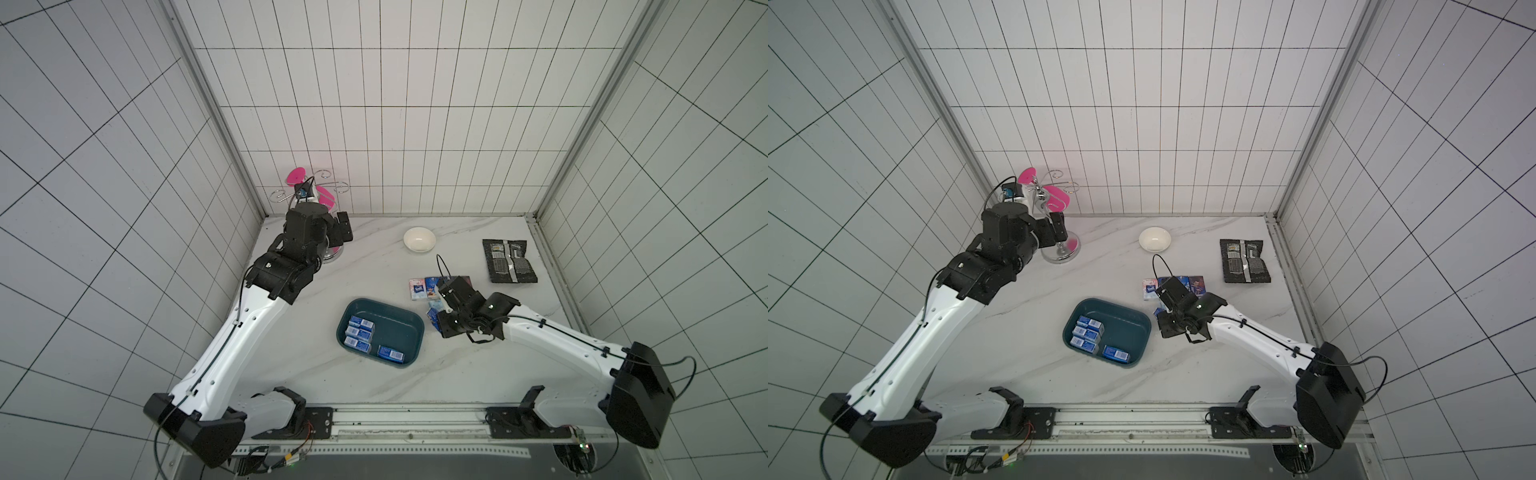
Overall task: Take the pocket tissues out of the storage box
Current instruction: Move the storage box to the center of the board.
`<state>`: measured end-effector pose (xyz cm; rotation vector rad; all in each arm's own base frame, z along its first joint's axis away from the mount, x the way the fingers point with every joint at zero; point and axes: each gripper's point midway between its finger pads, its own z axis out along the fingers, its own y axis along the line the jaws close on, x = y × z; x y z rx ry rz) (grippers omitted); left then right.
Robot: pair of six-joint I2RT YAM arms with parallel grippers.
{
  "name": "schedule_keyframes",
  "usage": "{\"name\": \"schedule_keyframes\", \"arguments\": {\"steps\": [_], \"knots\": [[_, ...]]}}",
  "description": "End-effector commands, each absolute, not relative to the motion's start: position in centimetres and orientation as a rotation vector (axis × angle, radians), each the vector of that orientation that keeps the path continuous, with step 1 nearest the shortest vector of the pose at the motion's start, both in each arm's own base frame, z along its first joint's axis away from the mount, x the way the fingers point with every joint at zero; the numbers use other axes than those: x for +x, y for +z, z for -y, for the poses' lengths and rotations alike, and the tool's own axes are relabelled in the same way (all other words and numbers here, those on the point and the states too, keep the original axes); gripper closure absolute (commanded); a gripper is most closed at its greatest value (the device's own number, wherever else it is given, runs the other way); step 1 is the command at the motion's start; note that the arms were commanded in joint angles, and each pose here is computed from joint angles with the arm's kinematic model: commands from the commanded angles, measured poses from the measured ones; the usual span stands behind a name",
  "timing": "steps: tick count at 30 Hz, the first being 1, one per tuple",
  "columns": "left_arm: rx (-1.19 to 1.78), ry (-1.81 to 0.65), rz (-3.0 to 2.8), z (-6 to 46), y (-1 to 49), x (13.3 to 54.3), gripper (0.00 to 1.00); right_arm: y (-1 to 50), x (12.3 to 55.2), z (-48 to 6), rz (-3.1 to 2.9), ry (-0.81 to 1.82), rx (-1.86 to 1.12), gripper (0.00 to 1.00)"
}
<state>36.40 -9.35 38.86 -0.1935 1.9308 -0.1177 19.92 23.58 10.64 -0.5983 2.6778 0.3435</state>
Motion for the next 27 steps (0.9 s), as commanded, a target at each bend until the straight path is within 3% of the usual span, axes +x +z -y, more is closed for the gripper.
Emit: {"name": "schedule_keyframes", "arguments": {"steps": [1,17,27], "knots": [[-0.196,-0.147,-1.91,9.8,39.4,36.7,0.02,9.3,18.9,-24.0,-2.718,0.352,-0.606,0.84],[-0.195,-0.142,-1.912,9.7,39.2,36.5,0.02,10.2,18.7,-33.4,-2.667,0.589,-0.743,0.84],[-0.189,-0.138,-1.915,9.7,39.0,36.6,0.02,10.2,23.6,-31.2,-2.612,0.322,-0.552,0.84]]}}
